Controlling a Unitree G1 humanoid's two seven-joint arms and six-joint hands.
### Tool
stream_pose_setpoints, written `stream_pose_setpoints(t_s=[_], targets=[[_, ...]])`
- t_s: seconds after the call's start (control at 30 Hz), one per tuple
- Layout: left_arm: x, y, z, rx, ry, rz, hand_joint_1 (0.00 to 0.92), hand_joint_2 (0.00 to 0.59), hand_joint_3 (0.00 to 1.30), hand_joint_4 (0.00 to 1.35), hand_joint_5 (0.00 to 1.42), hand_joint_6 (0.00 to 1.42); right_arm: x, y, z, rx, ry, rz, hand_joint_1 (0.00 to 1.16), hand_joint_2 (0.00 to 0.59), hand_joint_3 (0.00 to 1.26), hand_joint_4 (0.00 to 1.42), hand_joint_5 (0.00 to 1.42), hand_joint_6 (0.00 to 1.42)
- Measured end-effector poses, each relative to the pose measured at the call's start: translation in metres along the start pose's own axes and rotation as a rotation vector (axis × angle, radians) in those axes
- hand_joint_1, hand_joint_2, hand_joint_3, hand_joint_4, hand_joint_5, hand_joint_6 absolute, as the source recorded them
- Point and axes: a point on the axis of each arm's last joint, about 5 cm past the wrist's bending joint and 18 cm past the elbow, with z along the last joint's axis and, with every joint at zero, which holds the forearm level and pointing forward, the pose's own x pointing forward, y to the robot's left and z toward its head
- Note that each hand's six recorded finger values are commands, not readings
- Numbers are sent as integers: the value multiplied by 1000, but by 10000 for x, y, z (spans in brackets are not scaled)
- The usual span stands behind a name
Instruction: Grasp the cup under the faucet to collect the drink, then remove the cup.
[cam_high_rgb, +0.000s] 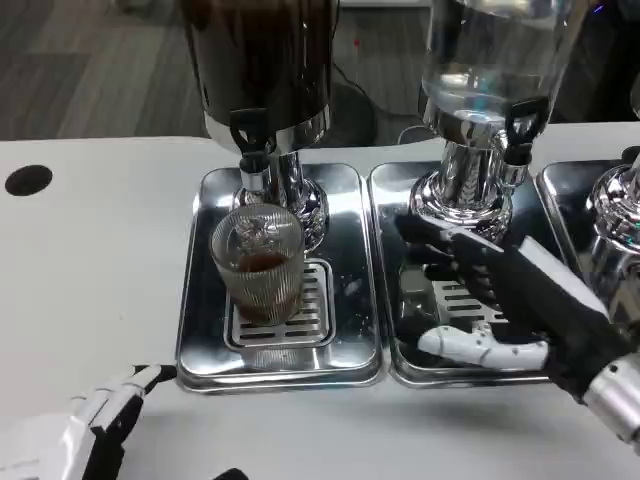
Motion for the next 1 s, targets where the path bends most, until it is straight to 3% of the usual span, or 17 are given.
stream_pose_setpoints(t_s=[0.33,0.4,0.73,1.0], targets=[[-117,-21,19,-11,12,-6,0,54,227,141,185,409,286,100,63,-2,-14,41,695,123,127,96,132,139],[-147,-25,27,-15,14,-5,0,55,227,141,185,409,349,160,47,22,-14,52,696,123,127,96,134,139],[-231,-46,29,-8,37,-27,0,58,227,140,185,408,550,259,31,61,-41,75,699,123,127,96,142,139],[-261,-62,40,4,39,-45,0,61,234,140,185,408,653,301,-40,95,-35,79,700,123,135,81,124,139]])
